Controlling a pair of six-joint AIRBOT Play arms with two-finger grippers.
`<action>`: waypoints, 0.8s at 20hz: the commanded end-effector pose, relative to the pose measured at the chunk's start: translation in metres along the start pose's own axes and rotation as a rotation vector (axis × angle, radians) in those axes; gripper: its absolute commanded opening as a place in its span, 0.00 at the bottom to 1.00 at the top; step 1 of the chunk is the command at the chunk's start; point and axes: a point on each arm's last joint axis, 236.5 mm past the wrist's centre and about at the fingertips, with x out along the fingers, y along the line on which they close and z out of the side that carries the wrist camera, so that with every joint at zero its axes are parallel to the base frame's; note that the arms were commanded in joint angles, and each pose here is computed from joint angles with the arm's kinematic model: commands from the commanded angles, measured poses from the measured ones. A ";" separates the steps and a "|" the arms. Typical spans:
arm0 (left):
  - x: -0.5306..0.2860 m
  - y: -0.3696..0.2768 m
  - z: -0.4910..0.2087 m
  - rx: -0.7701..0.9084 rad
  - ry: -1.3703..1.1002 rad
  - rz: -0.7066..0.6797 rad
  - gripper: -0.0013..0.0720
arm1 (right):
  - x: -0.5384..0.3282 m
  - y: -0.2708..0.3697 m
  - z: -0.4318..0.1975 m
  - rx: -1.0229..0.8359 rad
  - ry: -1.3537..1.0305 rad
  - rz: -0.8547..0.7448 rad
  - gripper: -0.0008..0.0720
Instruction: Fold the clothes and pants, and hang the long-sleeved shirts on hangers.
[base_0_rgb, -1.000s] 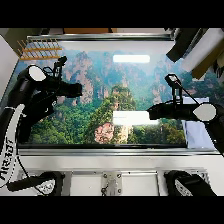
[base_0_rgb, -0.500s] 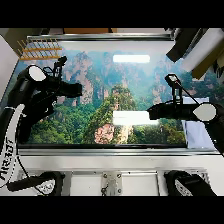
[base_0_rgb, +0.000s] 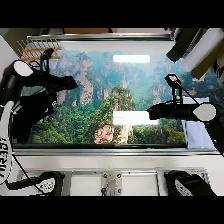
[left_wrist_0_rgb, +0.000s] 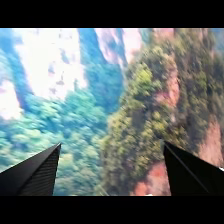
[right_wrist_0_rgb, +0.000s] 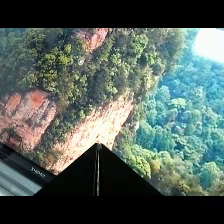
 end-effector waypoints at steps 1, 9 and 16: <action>-0.038 0.063 0.027 0.022 -0.087 0.150 0.99 | 0.000 0.000 0.000 0.000 0.000 0.001 0.03; -0.022 0.222 -0.022 0.012 0.001 0.555 0.99 | 0.000 0.000 0.000 0.000 0.000 0.001 0.03; 0.042 0.245 -0.061 -0.052 0.162 0.518 0.42 | 0.000 0.000 0.000 0.000 0.000 0.001 0.03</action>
